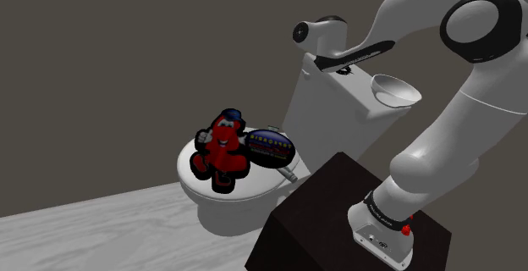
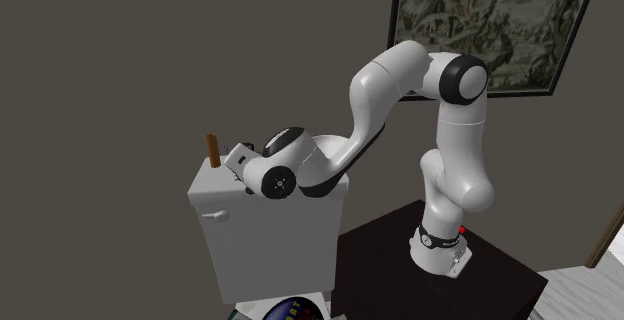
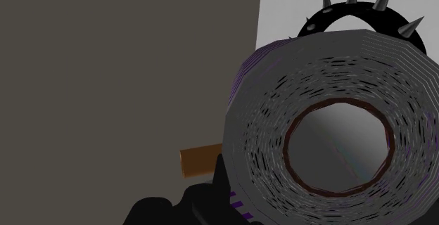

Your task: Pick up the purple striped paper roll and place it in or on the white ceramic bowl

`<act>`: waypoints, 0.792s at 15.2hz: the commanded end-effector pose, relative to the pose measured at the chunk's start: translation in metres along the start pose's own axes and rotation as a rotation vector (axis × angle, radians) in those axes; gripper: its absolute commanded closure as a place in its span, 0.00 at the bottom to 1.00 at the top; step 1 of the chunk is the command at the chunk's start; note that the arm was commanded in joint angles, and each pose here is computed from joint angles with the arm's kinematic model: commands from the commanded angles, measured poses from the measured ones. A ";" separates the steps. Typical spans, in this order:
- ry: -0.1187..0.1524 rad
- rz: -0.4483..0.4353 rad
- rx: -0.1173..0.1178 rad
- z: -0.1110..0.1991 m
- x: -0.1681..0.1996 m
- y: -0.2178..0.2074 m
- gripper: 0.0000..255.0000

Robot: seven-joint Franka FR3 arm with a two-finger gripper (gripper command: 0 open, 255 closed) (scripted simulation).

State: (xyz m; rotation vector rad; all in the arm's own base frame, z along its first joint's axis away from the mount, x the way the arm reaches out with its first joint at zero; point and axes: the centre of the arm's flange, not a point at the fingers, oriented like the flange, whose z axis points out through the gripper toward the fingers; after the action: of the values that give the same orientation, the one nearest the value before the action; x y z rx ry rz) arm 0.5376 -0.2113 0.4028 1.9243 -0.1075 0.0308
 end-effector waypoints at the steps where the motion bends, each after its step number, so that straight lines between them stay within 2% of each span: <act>1: -0.001 0.000 0.000 -0.002 0.000 0.005 1.00; 12: -0.001 0.000 0.000 -0.022 0.005 0.059 1.00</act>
State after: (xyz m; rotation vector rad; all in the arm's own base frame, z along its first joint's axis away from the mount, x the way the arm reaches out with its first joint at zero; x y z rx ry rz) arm 0.5369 -0.2110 0.4590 1.9249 -0.1077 0.0297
